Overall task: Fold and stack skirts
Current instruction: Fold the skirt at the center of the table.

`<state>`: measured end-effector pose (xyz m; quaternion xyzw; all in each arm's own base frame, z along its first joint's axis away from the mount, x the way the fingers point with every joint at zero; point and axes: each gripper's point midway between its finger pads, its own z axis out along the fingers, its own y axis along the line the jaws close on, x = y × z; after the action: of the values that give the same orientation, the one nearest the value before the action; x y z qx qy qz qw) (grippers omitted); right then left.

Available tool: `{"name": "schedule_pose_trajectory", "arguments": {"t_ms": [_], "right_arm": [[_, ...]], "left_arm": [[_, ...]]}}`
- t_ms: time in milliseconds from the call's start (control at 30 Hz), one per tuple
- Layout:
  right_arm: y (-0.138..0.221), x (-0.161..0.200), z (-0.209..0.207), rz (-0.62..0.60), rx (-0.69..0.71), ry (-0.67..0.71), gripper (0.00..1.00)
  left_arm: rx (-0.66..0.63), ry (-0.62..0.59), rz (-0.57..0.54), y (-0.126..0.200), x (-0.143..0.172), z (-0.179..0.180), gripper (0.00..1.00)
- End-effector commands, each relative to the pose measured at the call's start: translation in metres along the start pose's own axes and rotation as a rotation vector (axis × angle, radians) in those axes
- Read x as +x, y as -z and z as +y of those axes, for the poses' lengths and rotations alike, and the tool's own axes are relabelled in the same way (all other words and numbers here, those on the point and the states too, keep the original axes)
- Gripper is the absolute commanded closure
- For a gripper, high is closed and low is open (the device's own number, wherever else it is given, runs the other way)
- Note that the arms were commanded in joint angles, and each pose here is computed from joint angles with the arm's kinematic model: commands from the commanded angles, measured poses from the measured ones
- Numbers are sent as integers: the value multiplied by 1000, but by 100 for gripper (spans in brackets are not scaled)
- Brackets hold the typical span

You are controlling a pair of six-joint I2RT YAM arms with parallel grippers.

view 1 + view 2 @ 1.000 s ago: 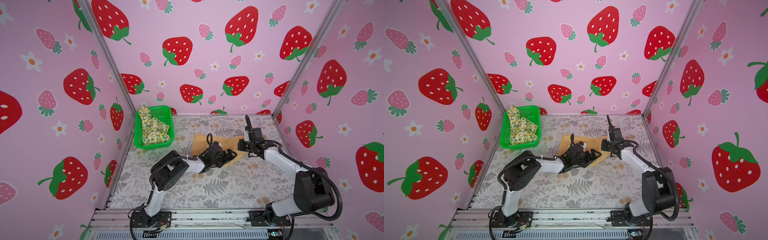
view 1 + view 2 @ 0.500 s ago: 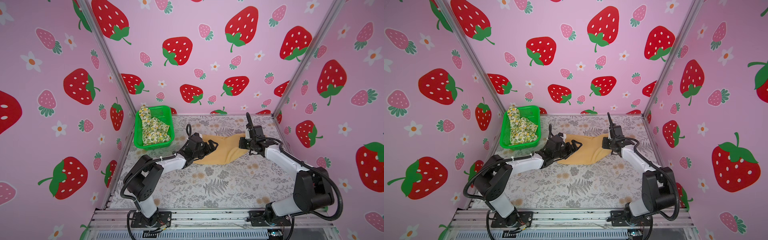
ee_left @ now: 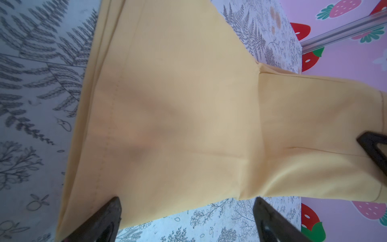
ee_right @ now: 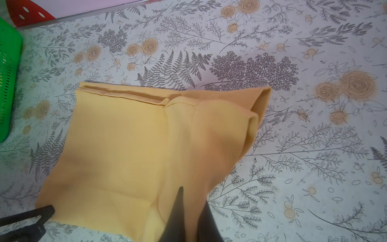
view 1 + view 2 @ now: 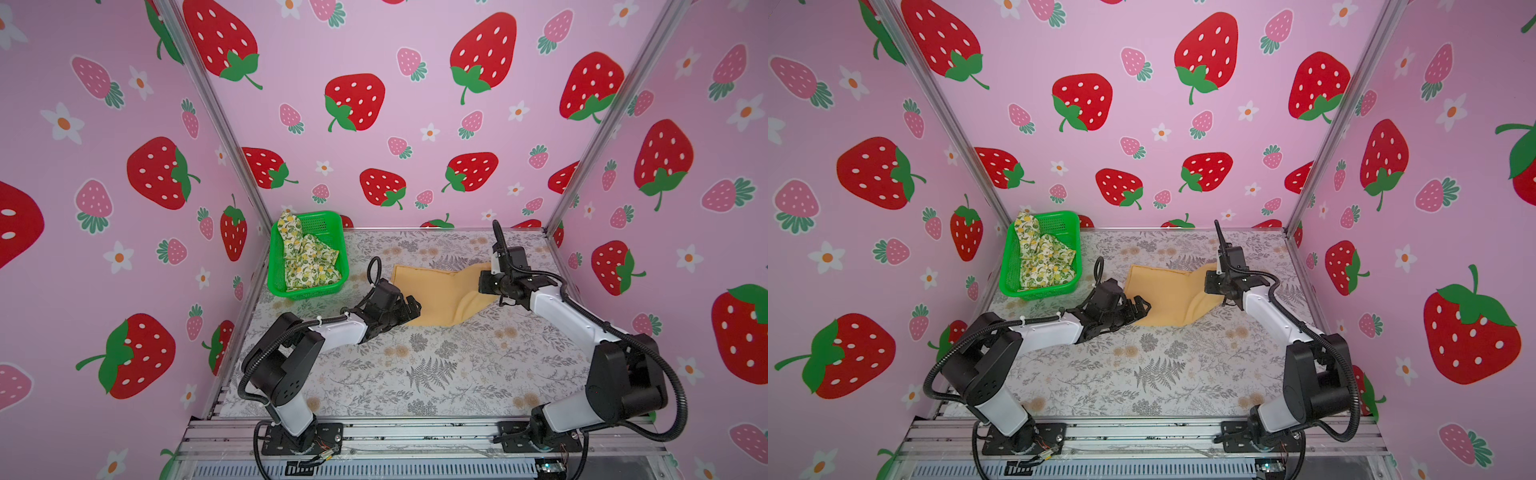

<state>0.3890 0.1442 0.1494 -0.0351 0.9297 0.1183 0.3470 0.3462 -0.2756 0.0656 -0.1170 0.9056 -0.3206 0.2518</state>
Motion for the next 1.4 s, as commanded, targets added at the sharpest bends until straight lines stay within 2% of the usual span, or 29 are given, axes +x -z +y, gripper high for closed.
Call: {"name": "schedule_pose_trajectory", "arguments": {"t_ms": [0, 733, 1000, 1133, 1367], "right_arm": [[0, -6, 15, -12, -67, -23, 92], [-25, -5, 124, 69, -455, -215, 90], [-22, -9, 147, 111, -566, -268, 89], [-29, -7, 160, 134, -564, -249, 88], [-60, 17, 161, 205, -555, -268, 87]], "left_arm": [[-51, -11, 1, -9, 2, 16, 1], [-54, -22, 40, -20, 8, 18, 1], [-80, -65, 40, -18, 4, 18, 1], [-71, -61, 43, -21, 5, 17, 1], [-62, -55, 49, -23, 7, 17, 1]]}}
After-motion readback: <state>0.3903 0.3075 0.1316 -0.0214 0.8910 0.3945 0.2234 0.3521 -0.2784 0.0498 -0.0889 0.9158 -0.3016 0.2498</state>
